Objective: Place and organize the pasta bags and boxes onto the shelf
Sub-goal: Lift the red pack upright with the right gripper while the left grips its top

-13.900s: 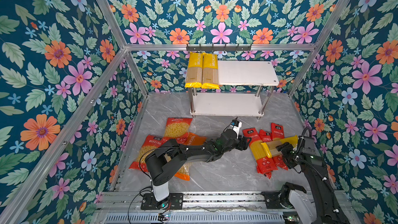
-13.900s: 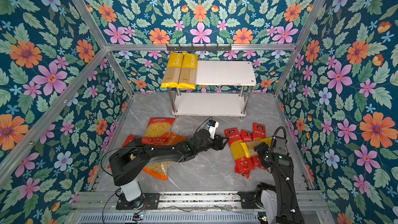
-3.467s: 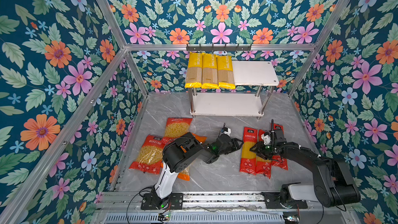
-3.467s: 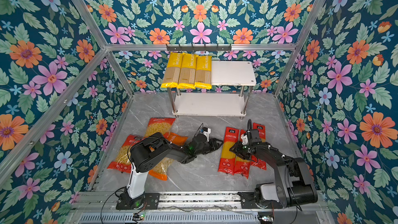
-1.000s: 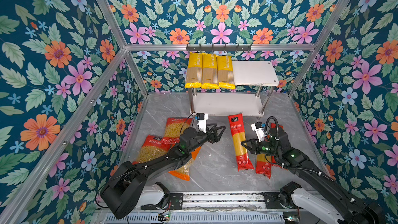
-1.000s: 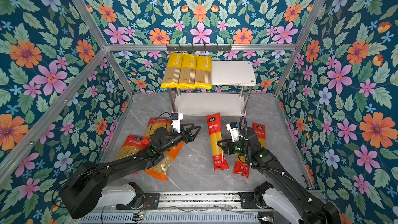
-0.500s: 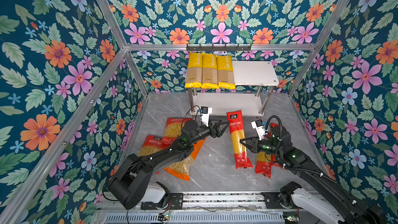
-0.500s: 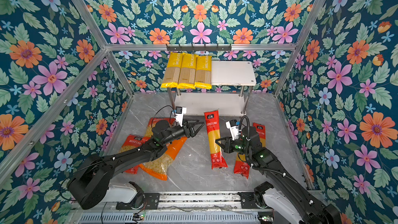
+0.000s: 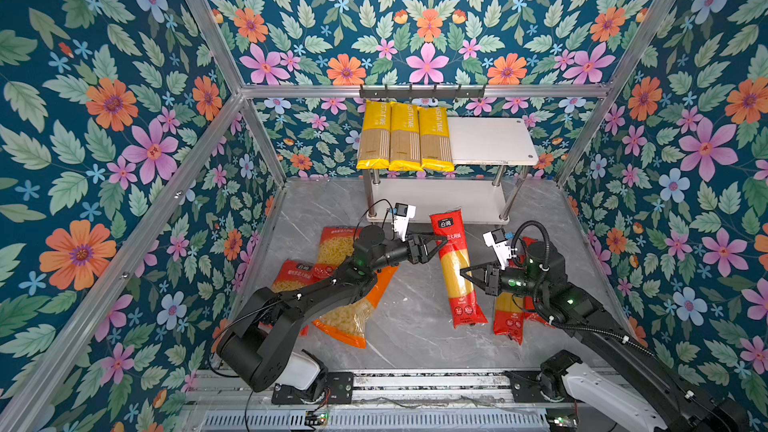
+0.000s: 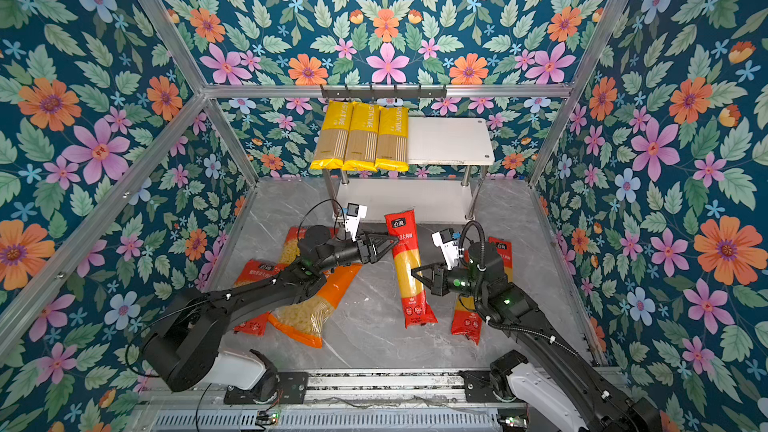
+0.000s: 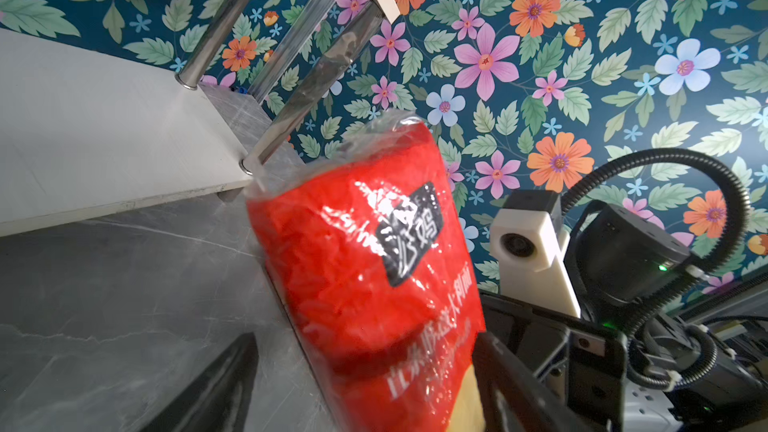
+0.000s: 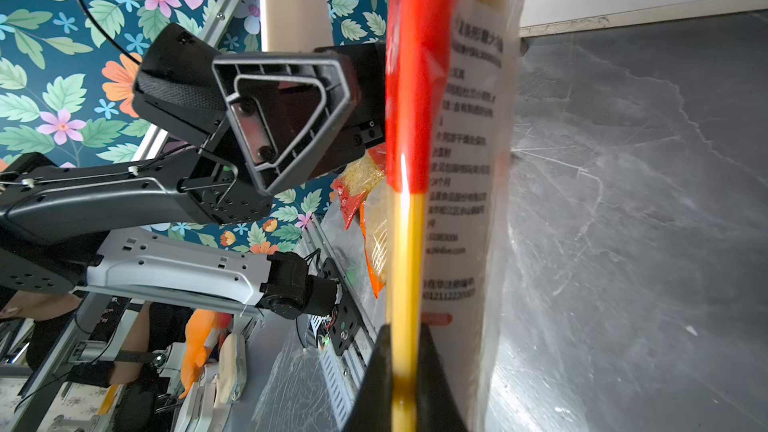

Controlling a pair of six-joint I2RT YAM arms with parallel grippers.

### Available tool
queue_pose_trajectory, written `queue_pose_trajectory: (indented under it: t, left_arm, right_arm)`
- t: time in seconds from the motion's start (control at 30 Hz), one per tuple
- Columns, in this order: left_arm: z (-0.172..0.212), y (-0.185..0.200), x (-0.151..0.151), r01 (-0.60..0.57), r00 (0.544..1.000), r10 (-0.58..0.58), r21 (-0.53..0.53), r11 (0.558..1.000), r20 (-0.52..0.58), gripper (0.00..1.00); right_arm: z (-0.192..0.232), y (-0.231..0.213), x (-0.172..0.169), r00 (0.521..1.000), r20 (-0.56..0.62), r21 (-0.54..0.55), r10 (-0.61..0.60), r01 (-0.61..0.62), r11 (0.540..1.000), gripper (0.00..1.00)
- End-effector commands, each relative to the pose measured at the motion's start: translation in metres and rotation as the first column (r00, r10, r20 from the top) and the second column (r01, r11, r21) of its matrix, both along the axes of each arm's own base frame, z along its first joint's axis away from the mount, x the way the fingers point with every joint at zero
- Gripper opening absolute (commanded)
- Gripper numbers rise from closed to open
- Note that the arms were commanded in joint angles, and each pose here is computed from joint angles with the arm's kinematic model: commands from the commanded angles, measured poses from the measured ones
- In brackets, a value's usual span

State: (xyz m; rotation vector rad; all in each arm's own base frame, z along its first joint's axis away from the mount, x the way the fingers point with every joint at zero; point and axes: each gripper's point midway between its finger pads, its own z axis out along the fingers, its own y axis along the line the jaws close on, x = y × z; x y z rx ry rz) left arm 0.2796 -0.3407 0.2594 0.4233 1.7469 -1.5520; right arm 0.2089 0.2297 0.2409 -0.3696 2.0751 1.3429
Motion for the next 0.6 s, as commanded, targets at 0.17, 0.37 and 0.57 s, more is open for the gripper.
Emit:
queue_pose_trajectory:
  t: [0.17,0.37,0.57]
  left_arm:
    - [0.014,-0.009,-0.005,0.074,0.997,-0.073,-0.056,0.996,0.013,0.85]
    - [0.011,-0.016,-0.011,0.103,0.995,-0.103,-0.058,0.993,0.003,0.83]
    - [0.027,-0.018,-0.019,0.144,0.989,-0.142,-0.128,0.981,0.029,0.74]
  right_arm:
    - [0.041,0.009,-0.003,0.985,0.160,0.088,0.064,-0.079,0.993,0.00]
    - [0.053,0.015,-0.009,0.980,0.164,0.125,0.115,-0.136,0.983,0.00]
    - [0.061,0.017,-0.007,0.978,0.171,0.149,0.116,-0.142,0.979,0.00]
